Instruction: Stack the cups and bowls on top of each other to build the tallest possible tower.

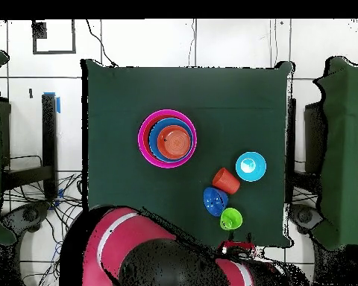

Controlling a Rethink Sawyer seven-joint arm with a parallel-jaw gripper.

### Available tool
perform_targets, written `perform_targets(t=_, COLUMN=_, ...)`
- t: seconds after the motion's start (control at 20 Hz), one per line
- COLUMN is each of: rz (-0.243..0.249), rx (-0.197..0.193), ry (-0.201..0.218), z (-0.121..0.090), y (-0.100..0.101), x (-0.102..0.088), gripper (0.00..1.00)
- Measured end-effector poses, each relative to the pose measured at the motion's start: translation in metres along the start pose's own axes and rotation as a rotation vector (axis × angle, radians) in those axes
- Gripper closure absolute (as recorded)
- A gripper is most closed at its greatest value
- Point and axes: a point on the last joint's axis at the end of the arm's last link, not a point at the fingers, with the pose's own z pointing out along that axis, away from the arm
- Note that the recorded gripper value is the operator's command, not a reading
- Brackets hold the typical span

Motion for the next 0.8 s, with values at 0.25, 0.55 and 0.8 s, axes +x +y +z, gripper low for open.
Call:
perform_targets(t=0.25, rz=0.0, rx=0.027, ry=0.015, z=-0.004, y=-0.007, x=-0.004, gripper=0.0)
perform_targets(t=0.55, rz=0.007, rx=0.039, ry=0.006, z=-0.007, y=-0.01, x=-0.009, gripper=0.0)
perform_targets(t=0.8, rz=0.017, rx=0.038, ry=0.01, z=-0.01, y=-0.017, x=-0.005, gripper=0.0)
